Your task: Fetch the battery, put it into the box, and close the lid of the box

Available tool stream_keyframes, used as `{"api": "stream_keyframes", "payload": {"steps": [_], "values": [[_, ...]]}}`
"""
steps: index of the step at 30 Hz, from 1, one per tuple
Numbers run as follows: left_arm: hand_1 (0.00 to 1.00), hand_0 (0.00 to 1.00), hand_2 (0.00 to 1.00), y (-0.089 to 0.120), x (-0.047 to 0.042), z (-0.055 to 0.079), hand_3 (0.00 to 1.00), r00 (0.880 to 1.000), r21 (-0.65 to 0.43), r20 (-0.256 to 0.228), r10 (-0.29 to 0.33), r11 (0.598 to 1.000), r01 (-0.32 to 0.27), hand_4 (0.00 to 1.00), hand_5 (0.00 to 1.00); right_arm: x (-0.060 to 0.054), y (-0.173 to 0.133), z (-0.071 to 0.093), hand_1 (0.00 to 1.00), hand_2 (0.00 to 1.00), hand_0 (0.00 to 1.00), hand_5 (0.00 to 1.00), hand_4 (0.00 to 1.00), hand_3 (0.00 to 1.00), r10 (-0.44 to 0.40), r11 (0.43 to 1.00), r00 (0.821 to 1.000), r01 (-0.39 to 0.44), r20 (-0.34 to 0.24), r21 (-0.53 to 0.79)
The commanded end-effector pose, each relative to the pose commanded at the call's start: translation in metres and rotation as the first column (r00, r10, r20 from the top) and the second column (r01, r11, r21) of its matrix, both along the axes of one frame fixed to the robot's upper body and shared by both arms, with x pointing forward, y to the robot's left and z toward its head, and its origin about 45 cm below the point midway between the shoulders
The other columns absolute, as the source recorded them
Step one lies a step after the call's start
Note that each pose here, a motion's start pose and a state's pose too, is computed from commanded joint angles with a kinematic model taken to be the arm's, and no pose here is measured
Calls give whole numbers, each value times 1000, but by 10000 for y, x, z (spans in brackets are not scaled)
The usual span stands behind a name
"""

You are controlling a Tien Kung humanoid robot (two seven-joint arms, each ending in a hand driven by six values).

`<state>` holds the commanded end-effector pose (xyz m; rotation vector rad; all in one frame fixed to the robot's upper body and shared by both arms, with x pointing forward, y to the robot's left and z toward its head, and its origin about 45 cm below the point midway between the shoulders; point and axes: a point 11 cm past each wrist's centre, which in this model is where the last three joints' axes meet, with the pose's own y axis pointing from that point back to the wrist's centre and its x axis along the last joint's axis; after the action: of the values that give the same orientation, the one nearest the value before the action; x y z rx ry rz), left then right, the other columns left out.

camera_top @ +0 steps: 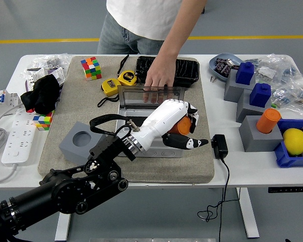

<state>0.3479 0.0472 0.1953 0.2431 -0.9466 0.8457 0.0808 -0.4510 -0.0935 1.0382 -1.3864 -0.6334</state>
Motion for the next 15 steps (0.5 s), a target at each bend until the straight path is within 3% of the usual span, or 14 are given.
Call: {"api": "stream_keyframes", "payload": {"steps": [2, 3, 8, 10, 15], "values": [[2, 20, 2, 32, 53, -56, 2, 1000, 11, -1, 20, 1000, -20, 876, 352, 0, 5, -2, 699, 716, 753, 985, 998, 752, 2, 1000, 1000, -2, 0, 1], [2, 21, 2, 54, 80, -77, 2, 1000, 17, 1, 31, 999, -31, 886, 463, 0, 7, -2, 699, 716, 753, 986, 998, 752, 2, 1000, 1000, -2, -1, 2], [2, 21, 2, 198, 231, -146, 2, 997, 64, 25, 73, 995, -74, 886, 463, 2, 3, -1, 699, 716, 753, 986, 998, 752, 4, 1000, 1000, -4, 0, 1], [2, 24, 2, 254, 286, -159, 2, 995, 78, 33, 90, 993, -93, 901, 512, 3, -1, 1, 699, 716, 753, 985, 998, 752, 5, 1000, 1000, -5, 0, 0], [2, 28, 2, 297, 331, -158, 2, 994, 88, 39, 105, 990, -108, 914, 539, 0, -10, 4, 699, 716, 754, 985, 998, 752, 4, 1000, 1000, -4, -1, -3]]}}
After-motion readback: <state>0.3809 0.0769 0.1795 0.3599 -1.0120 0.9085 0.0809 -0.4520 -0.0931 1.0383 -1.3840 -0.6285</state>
